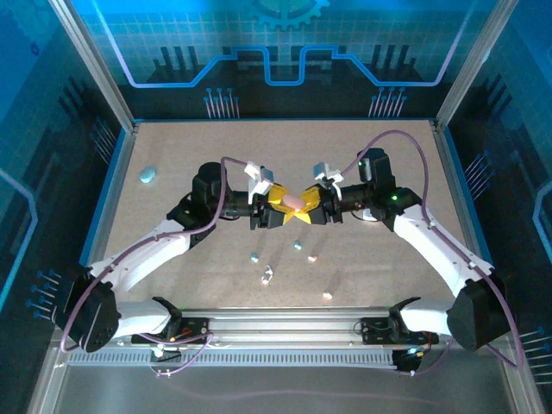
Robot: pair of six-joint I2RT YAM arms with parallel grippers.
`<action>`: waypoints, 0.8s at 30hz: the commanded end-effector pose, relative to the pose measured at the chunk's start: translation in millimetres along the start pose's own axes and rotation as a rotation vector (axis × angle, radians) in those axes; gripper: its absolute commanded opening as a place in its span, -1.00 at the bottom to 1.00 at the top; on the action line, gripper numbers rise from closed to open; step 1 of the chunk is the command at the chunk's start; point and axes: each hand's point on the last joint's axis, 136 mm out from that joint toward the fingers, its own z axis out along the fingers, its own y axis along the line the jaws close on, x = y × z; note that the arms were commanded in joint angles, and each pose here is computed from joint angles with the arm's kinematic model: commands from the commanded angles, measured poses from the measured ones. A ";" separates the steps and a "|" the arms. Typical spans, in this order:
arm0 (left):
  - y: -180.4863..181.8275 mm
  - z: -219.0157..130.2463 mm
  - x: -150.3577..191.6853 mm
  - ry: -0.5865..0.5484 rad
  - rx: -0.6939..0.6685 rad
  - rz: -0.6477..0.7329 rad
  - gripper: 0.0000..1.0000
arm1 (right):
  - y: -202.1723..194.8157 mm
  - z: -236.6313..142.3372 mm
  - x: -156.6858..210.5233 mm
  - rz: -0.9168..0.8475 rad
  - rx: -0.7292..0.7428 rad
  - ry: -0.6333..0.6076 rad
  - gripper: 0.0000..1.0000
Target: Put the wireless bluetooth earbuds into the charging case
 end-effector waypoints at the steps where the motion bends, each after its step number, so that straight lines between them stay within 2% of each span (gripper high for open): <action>1: -5.8 1.1 -7.3 -0.001 0.035 0.025 0.07 | 7.9 -2.0 -13.2 -0.051 -0.004 -0.019 -0.33; 12: -7.2 -1.6 -4.6 0.019 0.023 0.026 0.07 | 7.0 -3.4 -13.2 -0.053 0.021 -0.019 -0.30; 16: -8.6 -1.5 -8.9 0.006 0.030 0.031 -0.06 | 8.0 -2.9 -11.4 -0.044 0.016 -0.014 -0.30; 24: -10.6 -0.4 -14.2 -0.023 0.051 0.022 0.04 | 12.2 -2.1 -9.1 -0.055 0.005 -0.006 -0.30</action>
